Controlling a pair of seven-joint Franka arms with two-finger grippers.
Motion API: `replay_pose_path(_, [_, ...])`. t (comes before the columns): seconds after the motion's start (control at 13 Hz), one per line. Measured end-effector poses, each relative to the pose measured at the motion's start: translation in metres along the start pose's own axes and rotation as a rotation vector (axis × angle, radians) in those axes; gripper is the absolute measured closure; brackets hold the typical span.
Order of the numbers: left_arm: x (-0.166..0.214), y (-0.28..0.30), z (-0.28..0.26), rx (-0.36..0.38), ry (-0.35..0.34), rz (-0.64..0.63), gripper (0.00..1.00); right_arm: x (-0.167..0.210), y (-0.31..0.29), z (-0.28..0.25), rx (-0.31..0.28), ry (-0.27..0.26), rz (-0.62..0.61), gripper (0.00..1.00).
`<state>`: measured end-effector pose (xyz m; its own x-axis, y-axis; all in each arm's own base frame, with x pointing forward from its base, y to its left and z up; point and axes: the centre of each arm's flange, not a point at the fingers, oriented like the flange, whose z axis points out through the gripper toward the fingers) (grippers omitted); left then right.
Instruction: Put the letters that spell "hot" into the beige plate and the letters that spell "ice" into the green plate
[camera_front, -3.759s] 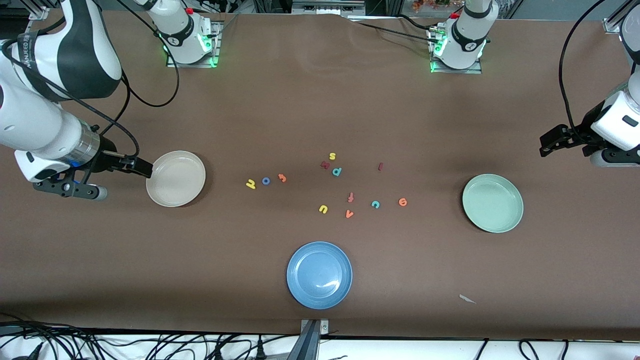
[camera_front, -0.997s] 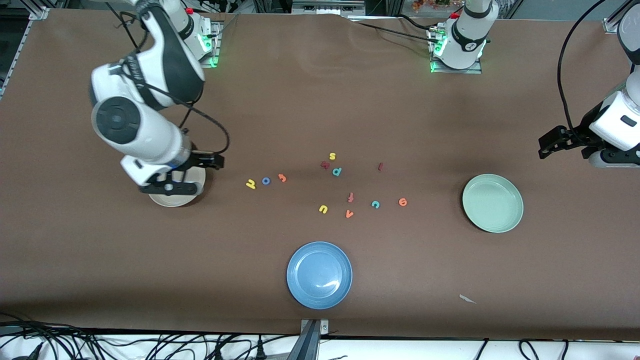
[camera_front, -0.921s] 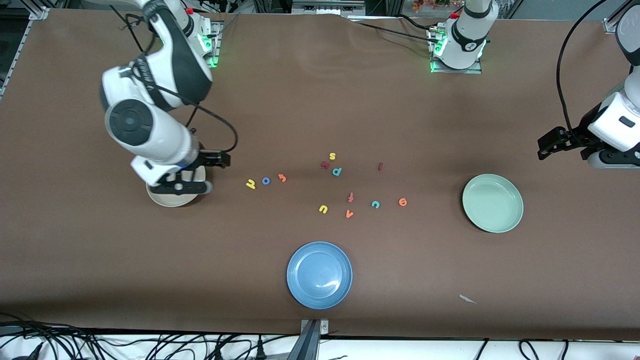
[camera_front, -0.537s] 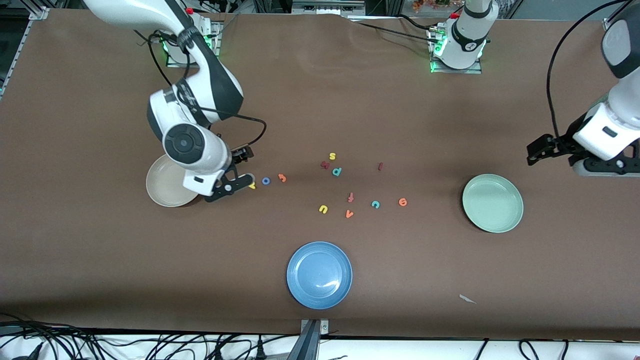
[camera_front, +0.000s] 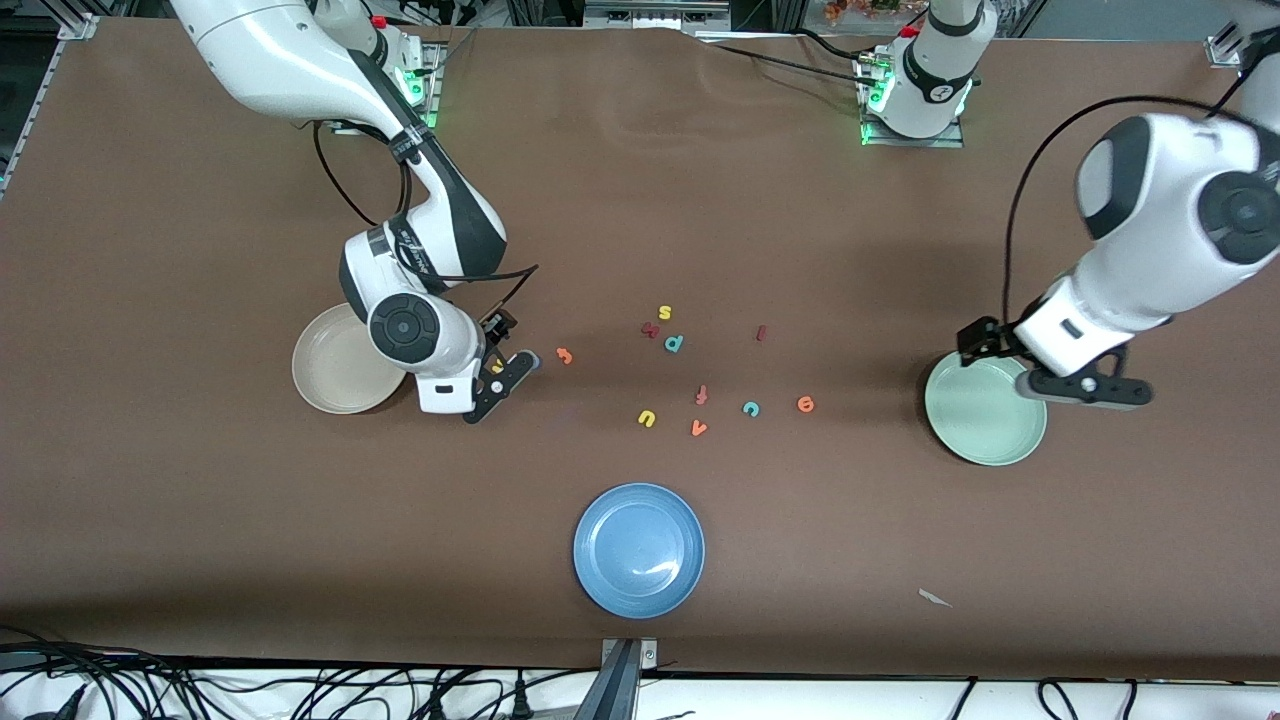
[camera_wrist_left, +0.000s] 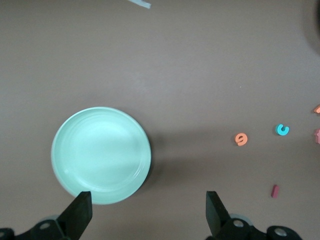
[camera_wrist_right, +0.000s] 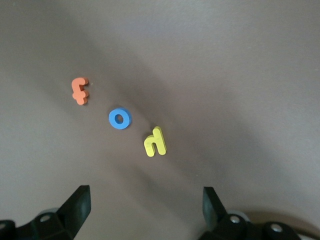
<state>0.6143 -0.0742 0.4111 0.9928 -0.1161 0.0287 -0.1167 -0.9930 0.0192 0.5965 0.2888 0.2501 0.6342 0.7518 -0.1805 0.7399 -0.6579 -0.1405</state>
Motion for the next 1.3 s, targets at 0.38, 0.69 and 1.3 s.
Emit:
replay_pose_path(0.38, [0.001,0.078,0.092,-0.026,-0.031,0.058,0.0,-0.001,-0.002,0.027,-0.014,0.035,-0.112,0.0])
replay_pose_path(0.69, [-0.011,0.145,0.147,0.001,-0.059,0.064,0.0,-0.002,-0.004,0.055,-0.066,0.078,-0.159,0.0])
replay_pose_path(1.3, [-0.067,0.217,0.207,-0.004,-0.083,0.059,0.0,-0.003,-0.007,0.082,-0.096,0.126,-0.191,0.44])
